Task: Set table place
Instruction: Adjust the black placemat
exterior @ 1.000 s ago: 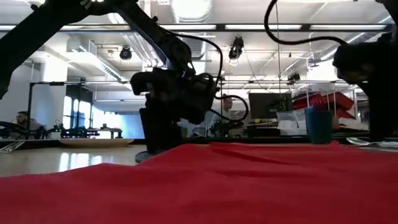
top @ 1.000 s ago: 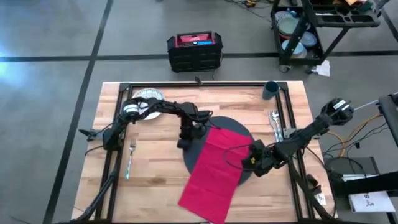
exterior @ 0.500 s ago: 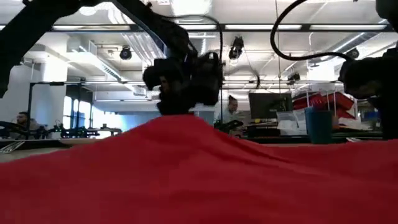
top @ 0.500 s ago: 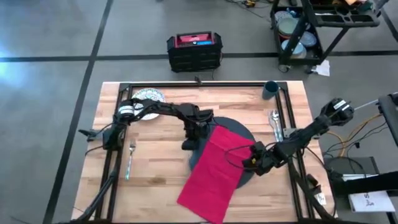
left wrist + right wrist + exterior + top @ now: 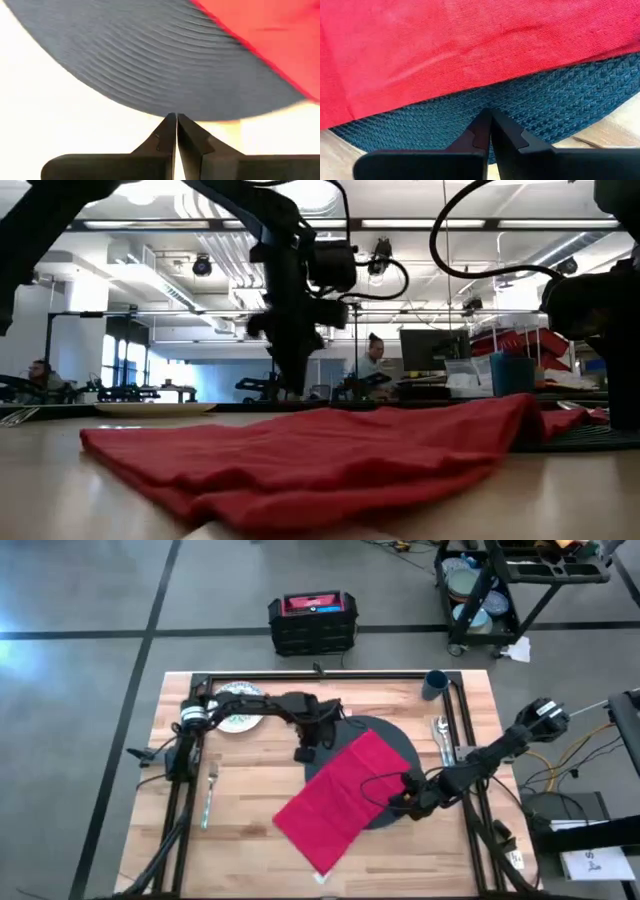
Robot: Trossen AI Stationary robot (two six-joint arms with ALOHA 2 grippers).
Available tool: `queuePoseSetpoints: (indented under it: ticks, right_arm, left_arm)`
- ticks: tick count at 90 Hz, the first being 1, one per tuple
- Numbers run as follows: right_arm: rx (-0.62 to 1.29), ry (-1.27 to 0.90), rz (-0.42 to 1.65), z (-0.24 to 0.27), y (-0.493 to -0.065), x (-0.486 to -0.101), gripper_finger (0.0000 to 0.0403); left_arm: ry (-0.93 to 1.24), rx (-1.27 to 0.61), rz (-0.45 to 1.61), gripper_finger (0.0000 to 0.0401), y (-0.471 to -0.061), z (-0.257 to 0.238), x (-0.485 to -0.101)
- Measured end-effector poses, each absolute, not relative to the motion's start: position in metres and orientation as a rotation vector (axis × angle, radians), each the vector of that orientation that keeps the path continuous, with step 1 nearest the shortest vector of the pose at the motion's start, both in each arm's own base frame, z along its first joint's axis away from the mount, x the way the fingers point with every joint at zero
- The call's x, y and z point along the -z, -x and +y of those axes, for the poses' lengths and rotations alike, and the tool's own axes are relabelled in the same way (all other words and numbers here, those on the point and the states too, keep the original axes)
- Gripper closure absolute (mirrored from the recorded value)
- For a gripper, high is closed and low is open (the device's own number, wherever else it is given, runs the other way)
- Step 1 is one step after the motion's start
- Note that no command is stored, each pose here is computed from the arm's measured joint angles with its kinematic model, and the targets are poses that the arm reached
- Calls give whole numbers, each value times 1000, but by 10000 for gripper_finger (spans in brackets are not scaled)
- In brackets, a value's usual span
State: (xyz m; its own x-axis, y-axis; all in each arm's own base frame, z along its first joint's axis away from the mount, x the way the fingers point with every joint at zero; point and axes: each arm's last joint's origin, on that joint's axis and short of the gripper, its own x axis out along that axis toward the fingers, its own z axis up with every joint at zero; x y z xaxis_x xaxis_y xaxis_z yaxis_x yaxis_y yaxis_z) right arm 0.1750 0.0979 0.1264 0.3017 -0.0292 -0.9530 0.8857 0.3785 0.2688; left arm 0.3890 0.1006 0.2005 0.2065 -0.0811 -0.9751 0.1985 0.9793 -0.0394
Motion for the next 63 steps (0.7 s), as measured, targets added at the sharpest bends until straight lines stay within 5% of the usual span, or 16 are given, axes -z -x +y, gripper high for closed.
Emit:
queuePoseSetpoints:
  ticks: [30,63]
  right_arm:
    - [755,-1017,1077,99,-176,-126,403]
    - [749,-1051,1074,96,-179,-126,403]
  left_arm:
    - [-246,307,1054,401,-413,132,-189]
    - [-38,382,1268,401,-397,140,-148]
